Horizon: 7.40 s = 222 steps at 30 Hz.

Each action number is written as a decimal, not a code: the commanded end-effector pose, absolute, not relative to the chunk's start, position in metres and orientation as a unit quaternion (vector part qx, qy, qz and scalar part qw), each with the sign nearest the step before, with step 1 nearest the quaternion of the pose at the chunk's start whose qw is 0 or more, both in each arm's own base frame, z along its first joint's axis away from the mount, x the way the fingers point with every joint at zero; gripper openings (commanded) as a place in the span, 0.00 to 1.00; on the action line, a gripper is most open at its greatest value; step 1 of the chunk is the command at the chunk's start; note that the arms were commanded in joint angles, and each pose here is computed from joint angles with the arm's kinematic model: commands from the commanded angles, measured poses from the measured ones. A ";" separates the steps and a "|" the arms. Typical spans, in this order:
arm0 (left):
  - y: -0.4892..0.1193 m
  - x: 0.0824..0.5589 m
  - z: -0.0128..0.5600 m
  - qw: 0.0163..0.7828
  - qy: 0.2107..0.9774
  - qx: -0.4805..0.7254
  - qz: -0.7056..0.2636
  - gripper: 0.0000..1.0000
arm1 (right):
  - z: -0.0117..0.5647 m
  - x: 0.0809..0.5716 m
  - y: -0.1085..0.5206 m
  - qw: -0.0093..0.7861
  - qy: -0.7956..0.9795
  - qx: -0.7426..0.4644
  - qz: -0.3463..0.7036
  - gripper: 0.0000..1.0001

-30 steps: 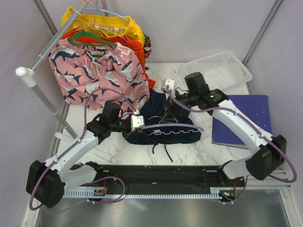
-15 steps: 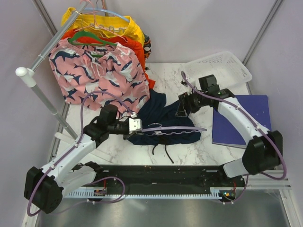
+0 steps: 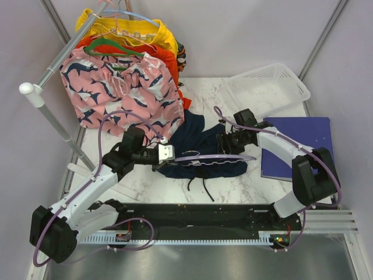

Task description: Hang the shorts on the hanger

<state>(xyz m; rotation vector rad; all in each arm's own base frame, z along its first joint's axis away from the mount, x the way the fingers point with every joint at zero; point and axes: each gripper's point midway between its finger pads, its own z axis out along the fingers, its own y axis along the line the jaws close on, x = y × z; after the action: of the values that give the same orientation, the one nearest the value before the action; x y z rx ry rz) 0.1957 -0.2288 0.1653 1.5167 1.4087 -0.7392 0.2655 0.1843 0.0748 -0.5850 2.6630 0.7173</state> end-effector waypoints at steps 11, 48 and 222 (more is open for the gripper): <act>-0.219 0.210 0.220 0.520 0.568 0.559 -0.308 0.02 | 0.061 0.300 0.140 0.240 0.950 -0.145 0.138 0.12; -0.226 0.275 0.212 0.444 0.657 0.588 -0.162 0.02 | 0.232 0.313 0.087 0.317 0.894 -0.268 0.167 0.67; -0.106 0.207 0.476 0.735 0.625 0.045 -0.261 0.48 | 0.472 0.253 0.410 0.538 0.638 -0.351 0.425 0.00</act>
<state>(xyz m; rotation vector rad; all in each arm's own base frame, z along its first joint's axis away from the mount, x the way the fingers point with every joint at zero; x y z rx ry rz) 0.2314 -0.0835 0.4704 0.1243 1.3785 -0.3115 0.2412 0.3950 0.4037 -0.9642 1.6904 0.9226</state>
